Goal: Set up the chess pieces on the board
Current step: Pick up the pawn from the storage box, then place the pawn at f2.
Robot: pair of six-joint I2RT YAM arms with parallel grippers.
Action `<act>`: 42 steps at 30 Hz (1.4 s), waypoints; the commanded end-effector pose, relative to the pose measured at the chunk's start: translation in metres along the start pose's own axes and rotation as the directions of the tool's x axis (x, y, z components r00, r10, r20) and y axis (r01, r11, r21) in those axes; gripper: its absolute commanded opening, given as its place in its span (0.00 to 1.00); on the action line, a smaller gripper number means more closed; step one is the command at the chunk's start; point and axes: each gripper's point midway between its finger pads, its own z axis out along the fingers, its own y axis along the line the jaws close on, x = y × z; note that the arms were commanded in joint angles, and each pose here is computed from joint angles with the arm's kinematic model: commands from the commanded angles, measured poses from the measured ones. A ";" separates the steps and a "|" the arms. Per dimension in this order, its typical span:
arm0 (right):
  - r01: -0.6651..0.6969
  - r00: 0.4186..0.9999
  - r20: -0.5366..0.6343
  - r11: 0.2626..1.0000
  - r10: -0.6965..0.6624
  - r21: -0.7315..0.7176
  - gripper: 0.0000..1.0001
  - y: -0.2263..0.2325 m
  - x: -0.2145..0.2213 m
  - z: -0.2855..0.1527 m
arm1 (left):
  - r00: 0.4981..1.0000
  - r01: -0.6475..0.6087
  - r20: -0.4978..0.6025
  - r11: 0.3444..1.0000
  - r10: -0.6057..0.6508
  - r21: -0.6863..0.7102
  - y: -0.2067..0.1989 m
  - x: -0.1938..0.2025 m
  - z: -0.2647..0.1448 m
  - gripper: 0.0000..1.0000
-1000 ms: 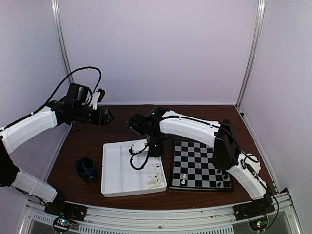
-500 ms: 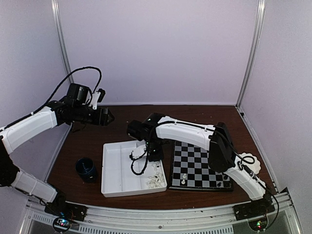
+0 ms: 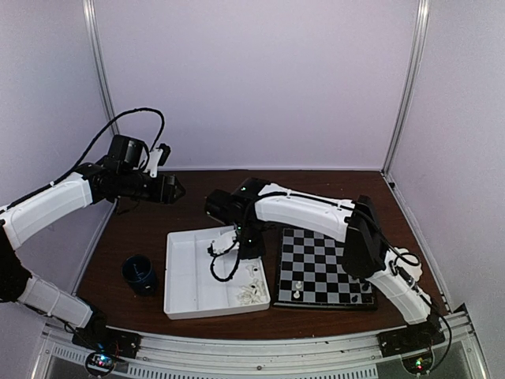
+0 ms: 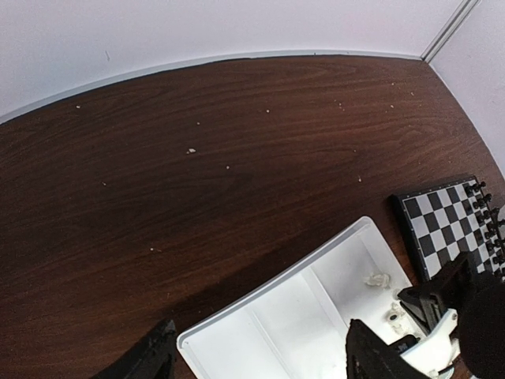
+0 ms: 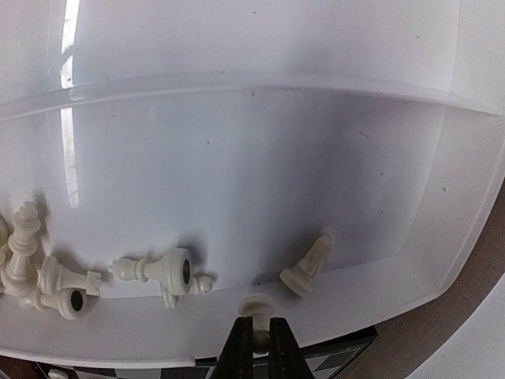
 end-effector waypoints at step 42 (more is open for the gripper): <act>-0.178 0.982 0.018 0.960 0.186 -0.217 0.01 0.082 0.106 -0.004 | 1.000 0.016 0.017 1.000 -0.017 0.012 0.000 -0.011 0.006 0.73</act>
